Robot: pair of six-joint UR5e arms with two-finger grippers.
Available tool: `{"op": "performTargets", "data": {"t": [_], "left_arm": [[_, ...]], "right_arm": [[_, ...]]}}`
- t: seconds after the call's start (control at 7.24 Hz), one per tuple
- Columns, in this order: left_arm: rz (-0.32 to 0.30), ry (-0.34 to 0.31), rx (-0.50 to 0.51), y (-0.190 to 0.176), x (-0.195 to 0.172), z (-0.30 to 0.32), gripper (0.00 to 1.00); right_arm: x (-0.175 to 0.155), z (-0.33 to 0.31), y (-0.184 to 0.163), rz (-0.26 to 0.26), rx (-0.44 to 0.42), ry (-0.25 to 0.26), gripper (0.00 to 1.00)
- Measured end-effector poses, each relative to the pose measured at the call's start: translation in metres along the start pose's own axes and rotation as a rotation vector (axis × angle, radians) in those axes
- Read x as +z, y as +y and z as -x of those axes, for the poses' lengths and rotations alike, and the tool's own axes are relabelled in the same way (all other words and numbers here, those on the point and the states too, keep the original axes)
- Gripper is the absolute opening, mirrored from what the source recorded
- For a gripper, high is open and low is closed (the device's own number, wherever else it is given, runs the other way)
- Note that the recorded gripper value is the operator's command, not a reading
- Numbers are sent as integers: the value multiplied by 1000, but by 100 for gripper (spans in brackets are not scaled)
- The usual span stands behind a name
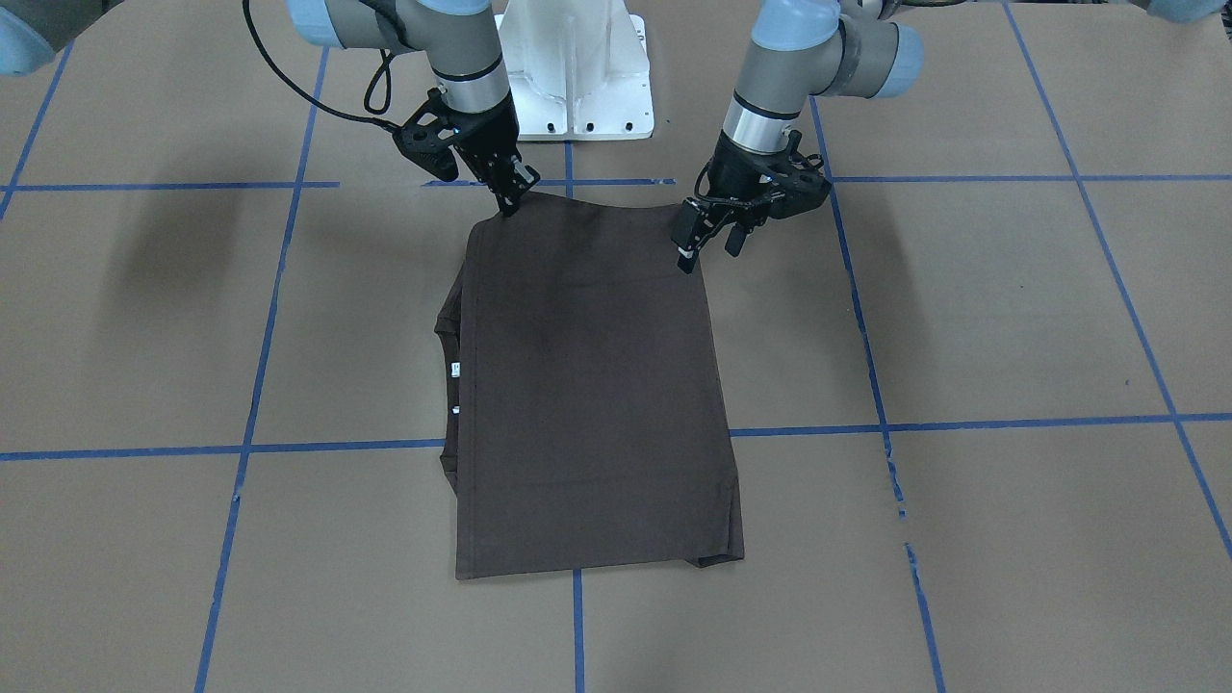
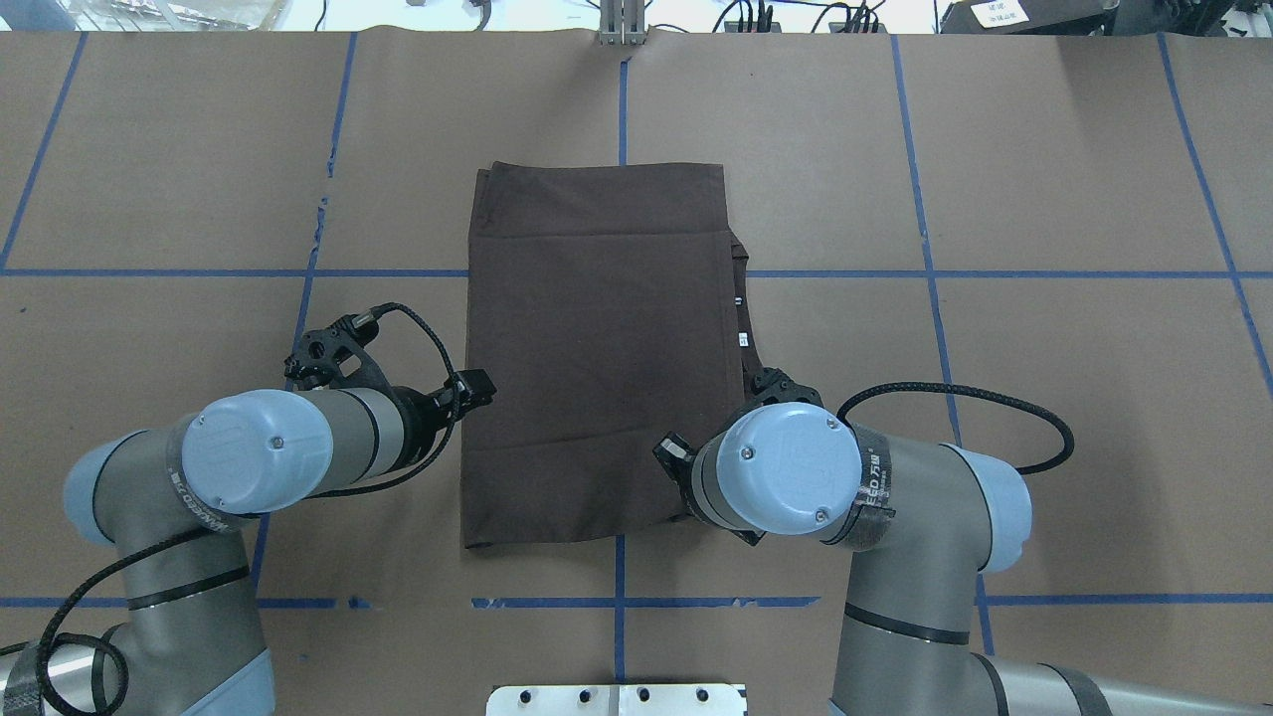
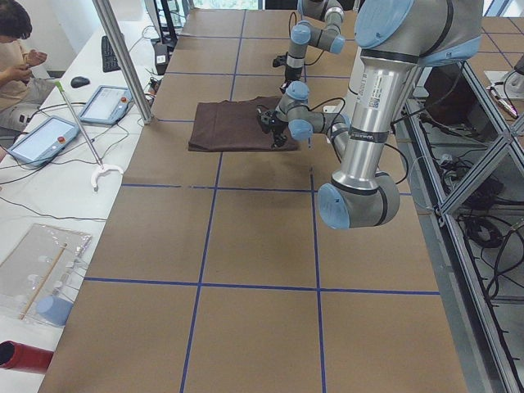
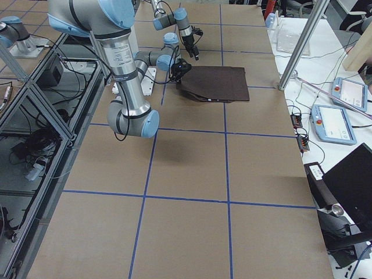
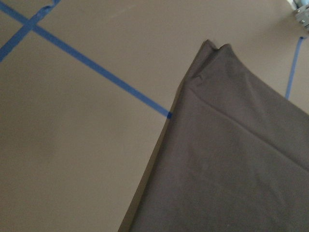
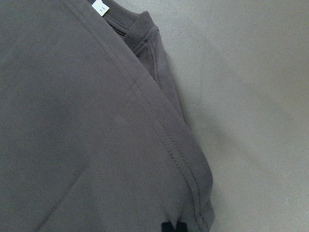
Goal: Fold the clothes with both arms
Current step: 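Lower the left gripper to the shirt's near edge beside the right gripper, then grasp the near edge of the brown shirt with both grippers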
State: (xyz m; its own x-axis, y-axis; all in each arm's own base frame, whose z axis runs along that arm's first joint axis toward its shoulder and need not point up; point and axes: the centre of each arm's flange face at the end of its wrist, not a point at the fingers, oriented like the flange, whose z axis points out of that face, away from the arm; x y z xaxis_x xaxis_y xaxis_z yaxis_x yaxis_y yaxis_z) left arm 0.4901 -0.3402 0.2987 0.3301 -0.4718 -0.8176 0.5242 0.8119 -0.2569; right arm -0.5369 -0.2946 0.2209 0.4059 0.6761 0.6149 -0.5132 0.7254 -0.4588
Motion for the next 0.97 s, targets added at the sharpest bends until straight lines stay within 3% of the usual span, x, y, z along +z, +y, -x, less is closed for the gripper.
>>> {"op": "performTargets", "data": {"t": [0.41, 0.55, 0.97], "left_arm": [[55, -47, 35, 44, 10, 15, 69], [75, -61, 49, 59, 11, 19, 57], [115, -80, 74, 87, 13, 28, 0]], "right_arm": [[-1, 0, 0, -2, 0, -2, 0], [-1, 0, 0, -3, 0, -3, 0], [-2, 0, -1, -3, 1, -5, 0]]}}
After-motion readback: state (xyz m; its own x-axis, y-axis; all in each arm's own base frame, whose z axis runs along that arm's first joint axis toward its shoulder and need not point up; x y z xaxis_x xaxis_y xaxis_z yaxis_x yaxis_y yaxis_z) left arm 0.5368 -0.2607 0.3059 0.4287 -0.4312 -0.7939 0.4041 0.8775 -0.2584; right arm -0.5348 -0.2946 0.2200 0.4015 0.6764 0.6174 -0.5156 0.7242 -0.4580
